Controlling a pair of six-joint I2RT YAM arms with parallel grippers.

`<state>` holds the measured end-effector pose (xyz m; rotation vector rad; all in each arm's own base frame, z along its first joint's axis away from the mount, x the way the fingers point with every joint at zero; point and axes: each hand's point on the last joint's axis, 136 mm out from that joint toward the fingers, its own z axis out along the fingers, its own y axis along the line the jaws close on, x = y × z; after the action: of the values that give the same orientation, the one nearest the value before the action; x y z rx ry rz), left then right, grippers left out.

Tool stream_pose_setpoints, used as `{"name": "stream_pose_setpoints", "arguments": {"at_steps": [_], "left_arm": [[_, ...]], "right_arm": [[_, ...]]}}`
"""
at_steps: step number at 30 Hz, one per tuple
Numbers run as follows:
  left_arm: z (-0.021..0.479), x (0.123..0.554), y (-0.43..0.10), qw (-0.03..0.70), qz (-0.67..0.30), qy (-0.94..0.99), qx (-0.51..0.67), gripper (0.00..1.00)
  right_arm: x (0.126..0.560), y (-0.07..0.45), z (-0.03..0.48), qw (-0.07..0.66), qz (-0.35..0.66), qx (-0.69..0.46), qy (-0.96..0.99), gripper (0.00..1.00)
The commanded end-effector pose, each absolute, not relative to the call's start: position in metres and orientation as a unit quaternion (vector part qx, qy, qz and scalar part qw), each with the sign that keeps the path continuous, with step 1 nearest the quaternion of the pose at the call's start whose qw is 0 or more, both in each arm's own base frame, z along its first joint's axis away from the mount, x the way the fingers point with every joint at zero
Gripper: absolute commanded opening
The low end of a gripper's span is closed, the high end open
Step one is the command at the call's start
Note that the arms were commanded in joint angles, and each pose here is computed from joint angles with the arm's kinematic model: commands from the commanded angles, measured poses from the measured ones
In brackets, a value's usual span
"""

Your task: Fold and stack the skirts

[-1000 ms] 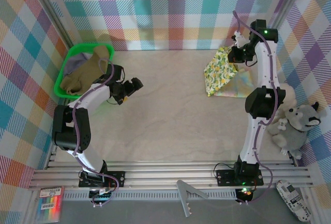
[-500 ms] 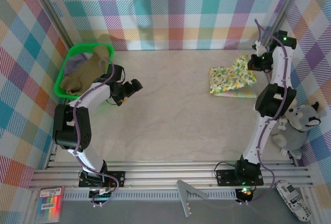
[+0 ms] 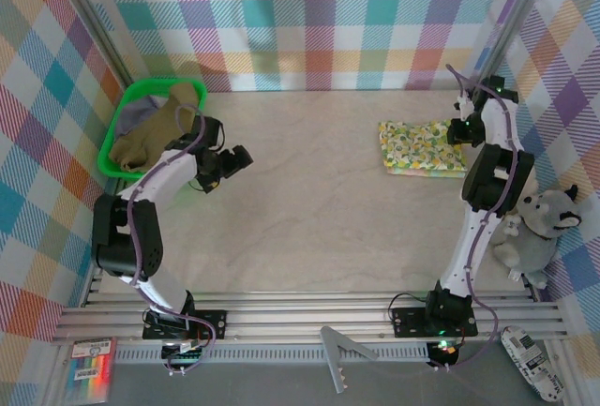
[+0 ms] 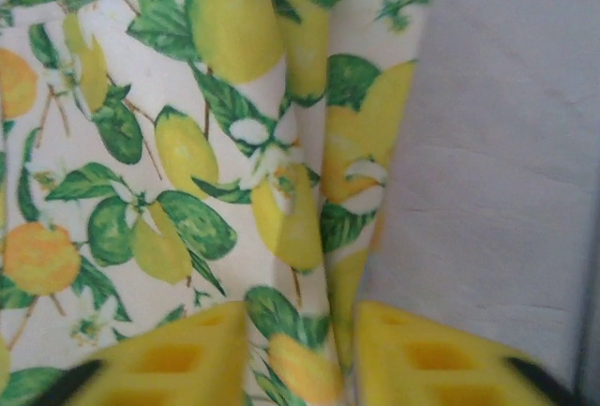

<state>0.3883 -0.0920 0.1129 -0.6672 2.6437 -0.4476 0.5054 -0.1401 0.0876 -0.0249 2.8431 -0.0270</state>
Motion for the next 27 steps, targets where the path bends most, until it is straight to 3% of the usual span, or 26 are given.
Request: {"name": "stream_pose_setpoints", "arguments": {"at_steps": [1, 2, 3, 4, 10, 15, 21, 27], "left_arm": [[0.151, 0.391, -0.081, 0.237, -0.143, 0.933, -0.232, 1.0], [0.158, 0.391, -0.075, 0.247, -0.133, 0.931, -0.235, 1.0], [0.166, 0.391, -0.067, 0.258, -0.115, 0.929, -0.241, 1.0], [0.173, 0.39, -0.057, 0.267, -0.094, 0.926, -0.249, 1.0], [0.201, 0.401, 0.016, 0.293, 0.039, 0.908, -0.295, 1.0], [0.185, 0.428, 0.071, 0.262, 0.107, 0.905, -0.319, 1.0], [0.145, 0.477, 0.111, 0.212, 0.06, 0.919, -0.326, 0.99], [0.087, 0.51, 0.114, 0.148, -0.029, 0.925, -0.35, 0.82]], "right_arm": [[0.508, -0.161, 0.141, 0.202, -0.077, 0.062, 0.974, 0.53], [0.505, -0.159, 0.15, 0.211, -0.072, 0.079, 0.971, 0.68], [0.501, -0.154, 0.161, 0.225, -0.061, 0.097, 0.968, 0.92], [0.499, -0.145, 0.173, 0.246, -0.046, 0.114, 0.962, 0.99], [0.489, -0.057, 0.231, 0.39, 0.05, 0.129, 0.91, 0.99], [0.477, 0.019, 0.26, 0.438, 0.256, 0.123, 0.853, 0.99], [0.465, 0.035, 0.25, 0.381, 0.33, 0.187, 0.844, 0.99], [0.454, 0.023, 0.251, 0.403, 0.279, 0.173, 0.854, 0.99]]}}
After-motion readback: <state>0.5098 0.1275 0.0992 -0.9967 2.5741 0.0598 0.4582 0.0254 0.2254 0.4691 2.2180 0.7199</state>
